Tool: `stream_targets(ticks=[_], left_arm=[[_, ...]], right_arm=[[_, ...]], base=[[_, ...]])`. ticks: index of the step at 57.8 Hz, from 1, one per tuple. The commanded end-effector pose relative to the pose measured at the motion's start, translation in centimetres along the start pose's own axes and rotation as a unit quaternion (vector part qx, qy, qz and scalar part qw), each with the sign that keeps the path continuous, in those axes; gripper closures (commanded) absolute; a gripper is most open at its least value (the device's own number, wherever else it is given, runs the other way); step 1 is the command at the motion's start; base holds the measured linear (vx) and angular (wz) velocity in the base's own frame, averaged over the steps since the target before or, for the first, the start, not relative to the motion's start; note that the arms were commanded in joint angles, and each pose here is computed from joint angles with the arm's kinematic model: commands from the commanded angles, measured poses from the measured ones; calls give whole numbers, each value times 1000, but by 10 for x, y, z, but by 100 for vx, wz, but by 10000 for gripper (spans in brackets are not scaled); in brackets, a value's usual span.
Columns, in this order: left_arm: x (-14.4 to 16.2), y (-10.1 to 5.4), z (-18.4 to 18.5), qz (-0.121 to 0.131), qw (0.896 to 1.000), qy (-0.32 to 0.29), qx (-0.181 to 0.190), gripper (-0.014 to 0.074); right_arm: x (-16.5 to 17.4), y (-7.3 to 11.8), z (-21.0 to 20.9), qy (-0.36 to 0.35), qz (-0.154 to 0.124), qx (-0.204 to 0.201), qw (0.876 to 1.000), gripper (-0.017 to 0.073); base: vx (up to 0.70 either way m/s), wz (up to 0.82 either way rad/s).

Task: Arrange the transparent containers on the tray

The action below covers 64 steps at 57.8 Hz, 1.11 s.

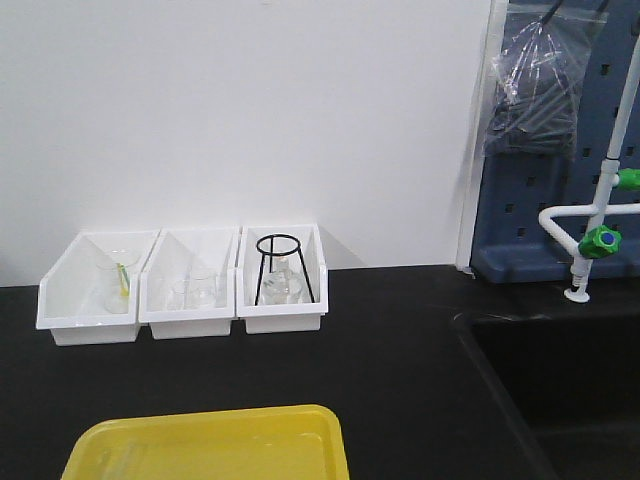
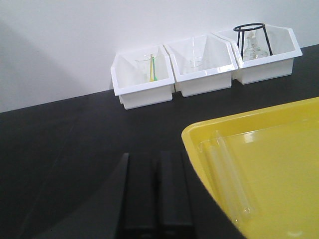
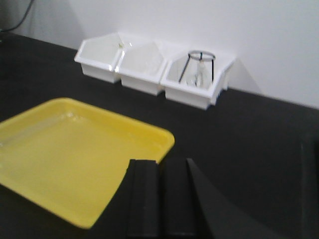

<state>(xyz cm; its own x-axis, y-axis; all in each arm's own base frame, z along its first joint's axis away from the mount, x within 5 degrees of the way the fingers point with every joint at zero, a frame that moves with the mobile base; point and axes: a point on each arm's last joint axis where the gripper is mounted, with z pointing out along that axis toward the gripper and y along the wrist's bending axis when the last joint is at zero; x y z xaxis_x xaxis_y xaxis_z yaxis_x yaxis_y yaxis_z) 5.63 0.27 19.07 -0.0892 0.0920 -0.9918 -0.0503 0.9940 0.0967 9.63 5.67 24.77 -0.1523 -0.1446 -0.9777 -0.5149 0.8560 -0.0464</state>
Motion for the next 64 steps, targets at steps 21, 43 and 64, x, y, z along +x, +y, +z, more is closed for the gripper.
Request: stream_targets(ticks=[21, 43, 64], left_arm=[[4, 0, 0, -5, 999, -33, -6, 596], [4, 0, 0, -5, 999, -33, -6, 596], [4, 0, 0, -5, 999, -33, -6, 596]], right_arm=[[63, -21, -49, -108, 32, 216, 970, 571], [63, -23, -50, -101, 20, 242, 965, 571], [63, -23, -50, -101, 22, 241, 965, 571]], base=[[0, 0], [0, 0], [0, 0]])
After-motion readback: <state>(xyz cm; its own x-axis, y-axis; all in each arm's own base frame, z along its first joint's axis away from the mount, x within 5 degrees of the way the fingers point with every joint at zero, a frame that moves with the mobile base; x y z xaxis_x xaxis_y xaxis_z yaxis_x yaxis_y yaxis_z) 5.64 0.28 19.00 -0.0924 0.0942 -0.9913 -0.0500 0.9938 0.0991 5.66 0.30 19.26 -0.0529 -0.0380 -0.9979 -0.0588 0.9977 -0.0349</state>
